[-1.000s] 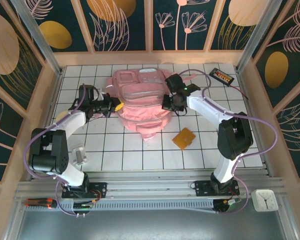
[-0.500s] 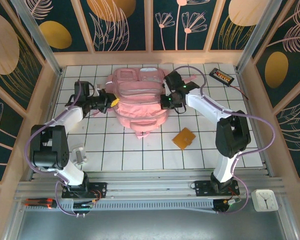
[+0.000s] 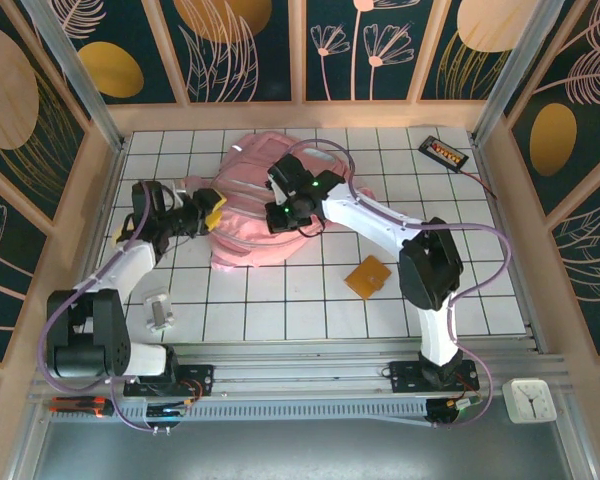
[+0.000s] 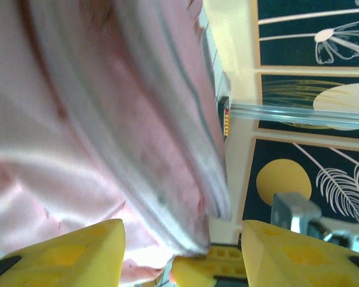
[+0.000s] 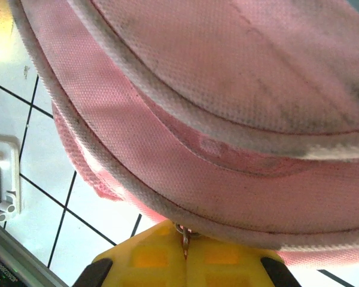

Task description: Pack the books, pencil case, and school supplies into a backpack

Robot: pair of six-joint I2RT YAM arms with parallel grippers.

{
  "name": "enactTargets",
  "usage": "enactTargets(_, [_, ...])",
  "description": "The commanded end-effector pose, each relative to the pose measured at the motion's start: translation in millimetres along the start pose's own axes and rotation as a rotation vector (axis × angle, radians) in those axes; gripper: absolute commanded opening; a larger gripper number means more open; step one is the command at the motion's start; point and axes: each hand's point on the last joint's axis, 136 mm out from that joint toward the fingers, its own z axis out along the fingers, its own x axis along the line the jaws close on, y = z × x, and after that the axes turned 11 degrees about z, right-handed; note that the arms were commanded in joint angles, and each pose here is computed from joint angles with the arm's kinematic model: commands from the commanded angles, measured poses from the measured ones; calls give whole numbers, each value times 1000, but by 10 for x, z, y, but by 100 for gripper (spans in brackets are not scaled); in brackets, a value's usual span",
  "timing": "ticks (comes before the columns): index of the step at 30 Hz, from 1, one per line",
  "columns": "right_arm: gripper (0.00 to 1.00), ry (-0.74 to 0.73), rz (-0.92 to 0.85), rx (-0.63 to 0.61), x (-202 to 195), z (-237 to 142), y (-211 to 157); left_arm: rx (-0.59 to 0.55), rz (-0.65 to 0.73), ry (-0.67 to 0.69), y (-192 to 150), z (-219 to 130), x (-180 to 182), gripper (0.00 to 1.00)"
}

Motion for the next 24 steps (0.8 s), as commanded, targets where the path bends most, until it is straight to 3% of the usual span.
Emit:
enactTargets(1, [0, 62, -12, -5, 218, -86, 53, -15, -58, -65, -127, 68, -139, 54])
enactTargets(12, [0, 85, -76, 33, 414, 71, -158, 25, -91, -86, -129, 449, -241, 55])
enactTargets(16, [0, 94, -82, 26, 475, 84, -164, 44, -102, -75, -172, 490, -172, 39])
enactTargets(18, [0, 95, -84, 26, 485, 90, -168, 52, -109, -75, -195, 500, -136, 14])
enactTargets(20, [0, 74, -82, 27, 433, 104, -181, 54, -109, -82, -205, 497, -137, 0])
enactTargets(24, [0, 1, -68, 41, 218, 138, -207, 49, -86, -88, -192, 468, -201, 0])
